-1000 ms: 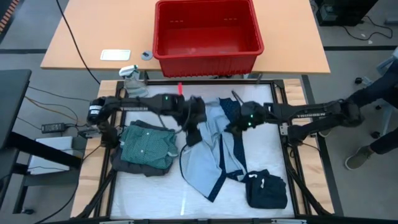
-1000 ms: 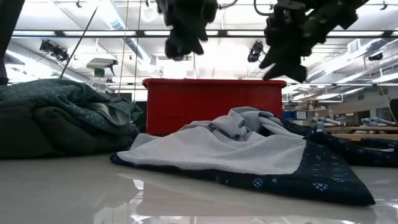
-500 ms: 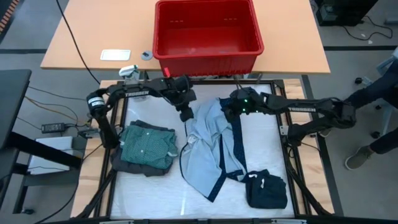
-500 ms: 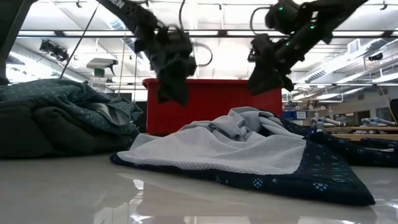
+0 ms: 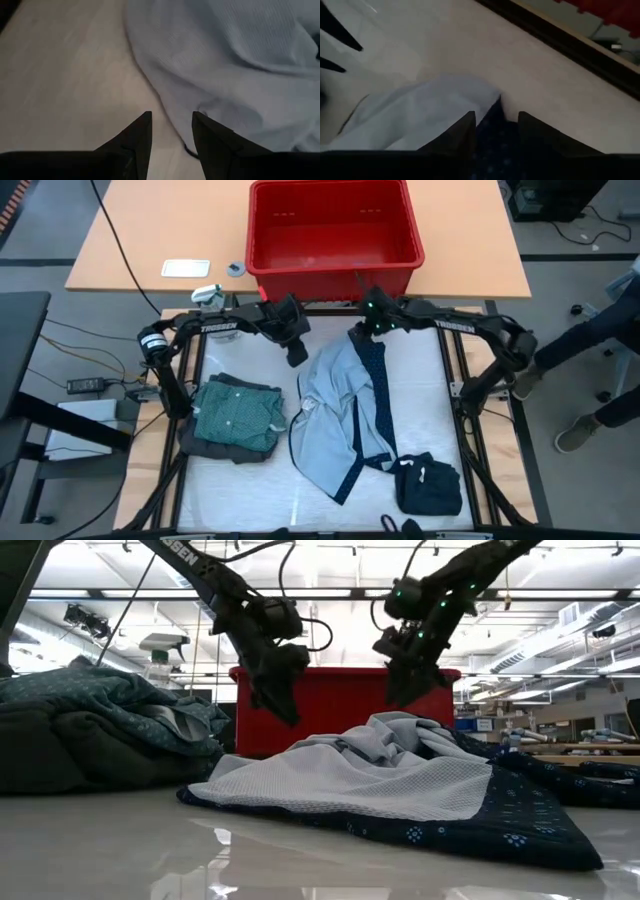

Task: Fold Laundry from Bin
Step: Fold the blue polo shirt on the table

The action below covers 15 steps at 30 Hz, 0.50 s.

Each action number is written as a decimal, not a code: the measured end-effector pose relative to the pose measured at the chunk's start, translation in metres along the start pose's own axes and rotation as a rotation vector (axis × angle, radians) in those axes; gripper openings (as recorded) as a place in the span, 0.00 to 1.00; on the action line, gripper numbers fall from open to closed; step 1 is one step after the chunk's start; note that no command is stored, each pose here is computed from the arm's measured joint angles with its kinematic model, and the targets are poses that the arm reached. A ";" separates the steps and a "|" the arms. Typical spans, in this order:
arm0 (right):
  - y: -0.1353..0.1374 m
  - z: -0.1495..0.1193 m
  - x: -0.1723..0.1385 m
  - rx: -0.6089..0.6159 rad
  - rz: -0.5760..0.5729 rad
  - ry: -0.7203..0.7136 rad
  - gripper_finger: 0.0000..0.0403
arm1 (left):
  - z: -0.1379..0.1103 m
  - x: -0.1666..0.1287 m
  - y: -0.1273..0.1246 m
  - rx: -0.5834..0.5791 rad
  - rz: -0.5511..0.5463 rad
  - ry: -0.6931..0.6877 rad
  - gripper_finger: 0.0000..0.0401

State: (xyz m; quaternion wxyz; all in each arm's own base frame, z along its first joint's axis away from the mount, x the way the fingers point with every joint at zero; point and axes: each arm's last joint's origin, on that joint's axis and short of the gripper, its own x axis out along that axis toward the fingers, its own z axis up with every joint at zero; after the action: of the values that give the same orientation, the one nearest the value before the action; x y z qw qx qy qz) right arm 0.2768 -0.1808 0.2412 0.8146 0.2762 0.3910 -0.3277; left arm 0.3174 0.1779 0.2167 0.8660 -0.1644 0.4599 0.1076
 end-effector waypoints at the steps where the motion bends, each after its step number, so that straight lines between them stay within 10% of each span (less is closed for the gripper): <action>1: -0.002 0.003 0.003 -0.001 0.021 0.018 0.39 | 0.001 0.000 0.000 -0.002 0.002 -0.010 0.36; 15: -0.004 -0.007 0.052 0.071 0.066 0.255 0.39 | 0.008 0.000 0.000 0.055 0.012 -0.081 0.36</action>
State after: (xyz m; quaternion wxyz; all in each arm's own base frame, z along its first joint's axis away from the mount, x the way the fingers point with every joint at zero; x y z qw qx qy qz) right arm 0.2956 -0.1947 0.1936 0.7583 0.3568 0.4703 -0.2765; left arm 0.3233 0.1812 0.2210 0.8874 -0.1334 0.4283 0.1064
